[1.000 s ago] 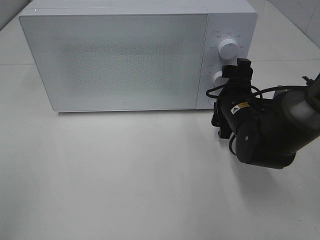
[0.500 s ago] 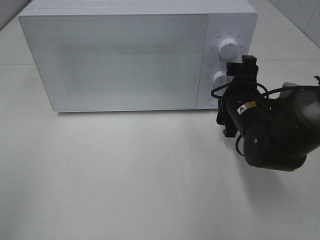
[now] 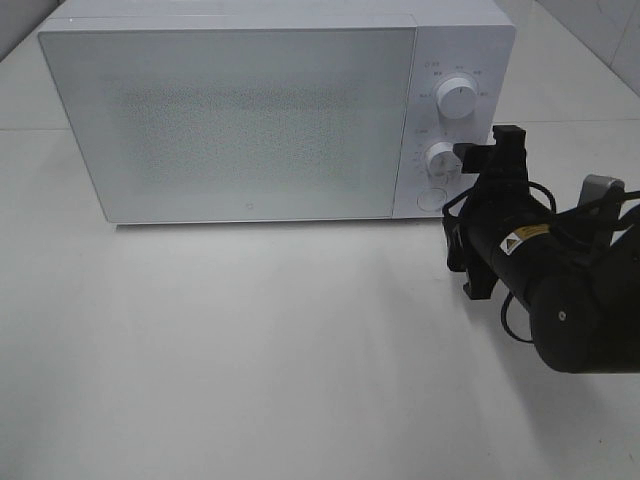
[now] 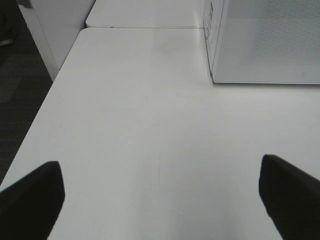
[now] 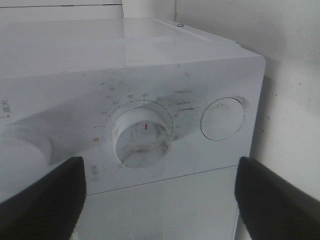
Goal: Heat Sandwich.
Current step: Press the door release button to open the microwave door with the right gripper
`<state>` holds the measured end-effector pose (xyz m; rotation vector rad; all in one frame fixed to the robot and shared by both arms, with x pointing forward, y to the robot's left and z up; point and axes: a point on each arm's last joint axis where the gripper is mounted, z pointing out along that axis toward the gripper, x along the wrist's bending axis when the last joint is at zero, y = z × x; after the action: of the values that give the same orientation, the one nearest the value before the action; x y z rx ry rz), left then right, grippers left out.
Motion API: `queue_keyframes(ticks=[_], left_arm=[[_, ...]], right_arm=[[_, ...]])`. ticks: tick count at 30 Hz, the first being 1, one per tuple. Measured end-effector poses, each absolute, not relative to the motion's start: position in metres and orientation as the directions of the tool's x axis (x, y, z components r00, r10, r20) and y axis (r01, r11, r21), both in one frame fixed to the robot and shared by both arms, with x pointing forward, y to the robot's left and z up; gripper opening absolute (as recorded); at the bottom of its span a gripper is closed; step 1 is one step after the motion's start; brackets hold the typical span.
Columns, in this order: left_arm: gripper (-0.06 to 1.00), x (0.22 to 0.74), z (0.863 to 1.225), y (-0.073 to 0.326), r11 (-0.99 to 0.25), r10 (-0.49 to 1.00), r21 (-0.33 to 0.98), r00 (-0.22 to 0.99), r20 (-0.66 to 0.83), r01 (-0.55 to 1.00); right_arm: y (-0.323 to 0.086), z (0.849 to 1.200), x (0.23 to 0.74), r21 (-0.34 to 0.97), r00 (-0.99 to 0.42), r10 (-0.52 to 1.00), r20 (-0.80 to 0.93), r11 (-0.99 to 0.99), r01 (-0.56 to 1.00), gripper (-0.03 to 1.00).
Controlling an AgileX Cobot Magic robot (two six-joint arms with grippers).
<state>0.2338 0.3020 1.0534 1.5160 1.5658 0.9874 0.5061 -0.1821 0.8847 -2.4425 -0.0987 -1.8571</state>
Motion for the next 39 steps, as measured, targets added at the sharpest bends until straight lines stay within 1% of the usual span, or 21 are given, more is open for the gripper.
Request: queue_keyframes(ticks=[7, 12, 16, 19, 20, 21, 22, 24, 25, 27, 28, 29, 32, 33, 34, 37, 38, 39], left_arm=[[0.99, 0.234, 1.053, 0.302, 0.009, 0.999, 0.899, -0.037, 0.007, 0.437], [0.99, 0.234, 1.053, 0.302, 0.009, 0.999, 0.899, -0.037, 0.007, 0.437], [0.99, 0.234, 1.053, 0.302, 0.009, 0.999, 0.899, -0.037, 0.007, 0.437], [0.99, 0.234, 1.053, 0.302, 0.009, 0.999, 0.899, -0.037, 0.007, 0.437], [0.99, 0.234, 1.053, 0.302, 0.009, 0.999, 0.899, -0.037, 0.007, 0.437], [0.99, 0.234, 1.053, 0.302, 0.009, 0.999, 0.899, -0.037, 0.007, 0.437], [0.99, 0.234, 1.053, 0.302, 0.009, 0.999, 0.899, -0.037, 0.007, 0.437], [0.99, 0.234, 1.053, 0.302, 0.009, 0.999, 0.899, -0.037, 0.007, 0.437], [0.99, 0.234, 1.053, 0.302, 0.009, 0.999, 0.899, -0.037, 0.007, 0.437], [0.99, 0.234, 1.053, 0.302, 0.009, 0.999, 0.899, -0.037, 0.007, 0.437], [0.99, 0.234, 1.053, 0.302, 0.009, 0.999, 0.899, -0.037, 0.007, 0.437], [0.99, 0.234, 1.053, 0.302, 0.009, 0.999, 0.899, -0.037, 0.007, 0.437], [0.99, 0.234, 1.053, 0.302, 0.009, 0.999, 0.899, -0.037, 0.007, 0.437], [0.99, 0.234, 1.053, 0.302, 0.009, 0.999, 0.899, -0.037, 0.007, 0.437], [0.99, 0.234, 1.053, 0.302, 0.009, 0.999, 0.899, -0.037, 0.007, 0.437], [0.99, 0.234, 1.053, 0.302, 0.009, 0.999, 0.899, -0.037, 0.007, 0.437], [0.99, 0.234, 1.053, 0.302, 0.009, 0.999, 0.899, -0.037, 0.007, 0.437], [0.99, 0.234, 1.053, 0.302, 0.009, 0.999, 0.899, -0.037, 0.007, 0.437]], right_arm=[[-0.185, 0.89, 0.494, -0.008, 0.269, 0.029, 0.963, -0.991, 0.135, 0.78], [-0.186, 0.9, 0.488, 0.027, 0.238, 0.07, 0.969, -0.983, 0.181, 0.77], [-0.186, 0.905, 0.484, 0.07, 0.259, 0.126, 0.958, -0.974, 0.216, 0.76], [-0.185, 0.909, 0.48, 0.147, 0.303, 0.229, 0.925, -0.951, 0.27, 0.76], [-0.185, 0.909, 0.48, 0.147, 0.303, 0.229, 0.925, -0.951, 0.27, 0.76], [-0.185, 0.911, 0.477, 0.199, 0.312, 0.296, 0.903, -0.931, 0.306, 0.76], [-0.185, 0.912, 0.476, 0.226, 0.314, 0.33, 0.89, -0.919, 0.324, 0.76], [-0.185, 0.914, 0.475, 0.249, 0.312, 0.358, 0.88, -0.907, 0.339, 0.76], [-0.186, 0.915, 0.472, 0.31, 0.306, 0.435, 0.847, -0.872, 0.38, 0.76], [-0.186, 0.917, 0.47, 0.365, 0.293, 0.505, 0.812, -0.831, 0.42, 0.76], [-0.186, 0.919, 0.468, 0.426, 0.268, 0.58, 0.77, -0.778, 0.461, 0.76], [-0.186, 0.919, 0.468, 0.426, 0.268, 0.58, 0.77, -0.778, 0.461, 0.76], [-0.186, 0.92, 0.464, 0.508, 0.223, 0.685, 0.694, -0.685, 0.522, 0.76], [-0.186, 0.92, 0.464, 0.508, 0.223, 0.685, 0.694, -0.685, 0.522, 0.76], [-0.186, 0.921, 0.462, 0.556, 0.185, 0.747, 0.639, -0.614, 0.56, 0.76], [-0.186, 0.922, 0.457, 0.617, 0.118, 0.83, 0.545, -0.492, 0.614, 0.76], [-0.186, 0.922, 0.457, 0.617, 0.118, 0.83, 0.545, -0.492, 0.614, 0.76], [-0.187, 0.923, 0.455, 0.64, 0.08, 0.869, 0.489, -0.42, 0.643, 0.76]])
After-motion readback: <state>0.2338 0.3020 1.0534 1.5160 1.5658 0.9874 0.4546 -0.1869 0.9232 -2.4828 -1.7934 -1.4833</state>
